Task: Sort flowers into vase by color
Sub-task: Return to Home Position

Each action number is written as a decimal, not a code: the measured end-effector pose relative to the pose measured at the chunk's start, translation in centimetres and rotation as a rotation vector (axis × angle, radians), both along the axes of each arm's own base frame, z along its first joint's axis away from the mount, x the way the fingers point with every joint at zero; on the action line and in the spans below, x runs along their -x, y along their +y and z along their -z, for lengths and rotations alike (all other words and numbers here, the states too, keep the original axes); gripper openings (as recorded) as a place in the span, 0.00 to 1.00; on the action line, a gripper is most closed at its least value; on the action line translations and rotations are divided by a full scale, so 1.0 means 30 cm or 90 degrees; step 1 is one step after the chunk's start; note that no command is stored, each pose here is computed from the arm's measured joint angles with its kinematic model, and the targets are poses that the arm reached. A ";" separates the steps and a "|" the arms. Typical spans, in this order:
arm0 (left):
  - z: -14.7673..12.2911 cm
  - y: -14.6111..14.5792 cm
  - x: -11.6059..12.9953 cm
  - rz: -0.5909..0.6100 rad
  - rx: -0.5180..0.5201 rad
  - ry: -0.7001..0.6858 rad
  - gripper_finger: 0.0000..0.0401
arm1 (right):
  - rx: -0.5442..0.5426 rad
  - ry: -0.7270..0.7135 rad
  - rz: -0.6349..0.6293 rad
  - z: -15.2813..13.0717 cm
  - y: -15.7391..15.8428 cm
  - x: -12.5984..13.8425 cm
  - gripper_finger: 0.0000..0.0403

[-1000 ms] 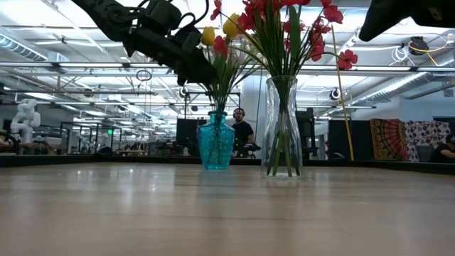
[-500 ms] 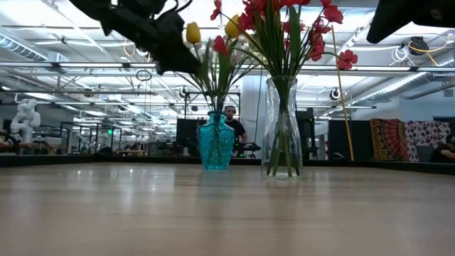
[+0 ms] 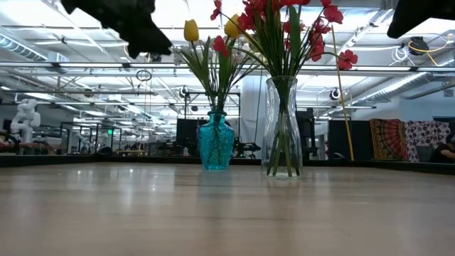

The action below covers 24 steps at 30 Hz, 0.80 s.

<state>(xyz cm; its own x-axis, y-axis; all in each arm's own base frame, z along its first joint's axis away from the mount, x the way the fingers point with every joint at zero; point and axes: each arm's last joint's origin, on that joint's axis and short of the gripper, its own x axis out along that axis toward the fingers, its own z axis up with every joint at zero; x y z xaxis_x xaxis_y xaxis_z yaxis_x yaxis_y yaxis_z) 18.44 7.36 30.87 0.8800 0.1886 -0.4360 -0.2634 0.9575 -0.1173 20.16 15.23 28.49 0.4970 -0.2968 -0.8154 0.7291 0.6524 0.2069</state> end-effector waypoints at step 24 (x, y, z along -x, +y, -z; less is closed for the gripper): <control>0.314 -0.235 0.051 0.122 0.059 -0.101 0.02 | 0.057 0.009 -0.152 0.158 -0.005 -0.012 0.00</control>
